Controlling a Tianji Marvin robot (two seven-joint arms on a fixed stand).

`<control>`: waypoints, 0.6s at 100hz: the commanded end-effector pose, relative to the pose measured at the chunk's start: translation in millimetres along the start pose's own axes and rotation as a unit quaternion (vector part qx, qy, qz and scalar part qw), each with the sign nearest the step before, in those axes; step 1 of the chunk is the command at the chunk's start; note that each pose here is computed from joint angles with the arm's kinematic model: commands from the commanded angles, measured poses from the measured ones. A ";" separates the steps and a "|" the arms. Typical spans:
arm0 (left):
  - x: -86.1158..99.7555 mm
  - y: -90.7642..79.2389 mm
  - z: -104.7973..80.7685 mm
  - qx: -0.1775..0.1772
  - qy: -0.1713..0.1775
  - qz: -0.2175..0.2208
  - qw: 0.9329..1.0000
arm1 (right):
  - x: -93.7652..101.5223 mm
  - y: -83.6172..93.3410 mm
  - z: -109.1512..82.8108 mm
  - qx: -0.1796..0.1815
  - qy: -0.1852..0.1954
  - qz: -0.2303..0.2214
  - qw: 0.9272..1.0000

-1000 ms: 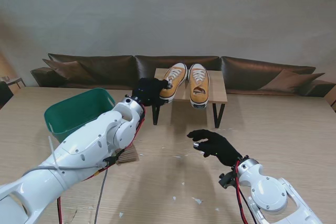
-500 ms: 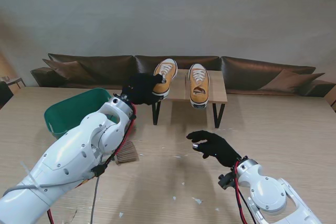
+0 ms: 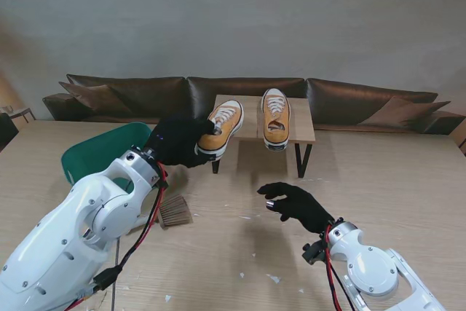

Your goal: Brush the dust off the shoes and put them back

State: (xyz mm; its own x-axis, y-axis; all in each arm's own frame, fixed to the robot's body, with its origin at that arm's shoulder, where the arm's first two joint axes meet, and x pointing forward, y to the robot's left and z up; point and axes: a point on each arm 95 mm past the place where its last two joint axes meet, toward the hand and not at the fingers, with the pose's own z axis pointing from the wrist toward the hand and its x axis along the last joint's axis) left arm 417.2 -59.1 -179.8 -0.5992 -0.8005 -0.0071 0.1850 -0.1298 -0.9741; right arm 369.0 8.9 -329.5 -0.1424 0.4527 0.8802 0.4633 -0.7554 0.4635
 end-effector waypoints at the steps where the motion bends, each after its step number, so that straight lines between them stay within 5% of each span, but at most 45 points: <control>1: 10.1 -8.1 -6.2 -0.002 0.012 -0.009 1.000 | 1.5 -4.5 -1.4 0.010 0.000 0.000 1.000; 31: 35.5 -26.8 -39.6 -0.042 0.032 -0.044 0.998 | 2.4 -4.5 -2.3 0.010 -0.002 0.000 1.000; 60: 43.3 -11.2 -56.9 -0.097 0.032 -0.073 0.992 | 2.1 -3.7 -3.0 0.008 -0.005 0.002 1.000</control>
State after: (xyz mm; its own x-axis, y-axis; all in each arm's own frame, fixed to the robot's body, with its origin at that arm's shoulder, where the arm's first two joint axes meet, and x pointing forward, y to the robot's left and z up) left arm 347.8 -57.5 -178.8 -0.6568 -0.7446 0.1192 -0.0339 -0.1288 -0.9911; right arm 367.9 8.4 -327.7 -0.1367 0.4562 0.8793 0.4615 -0.7561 0.4640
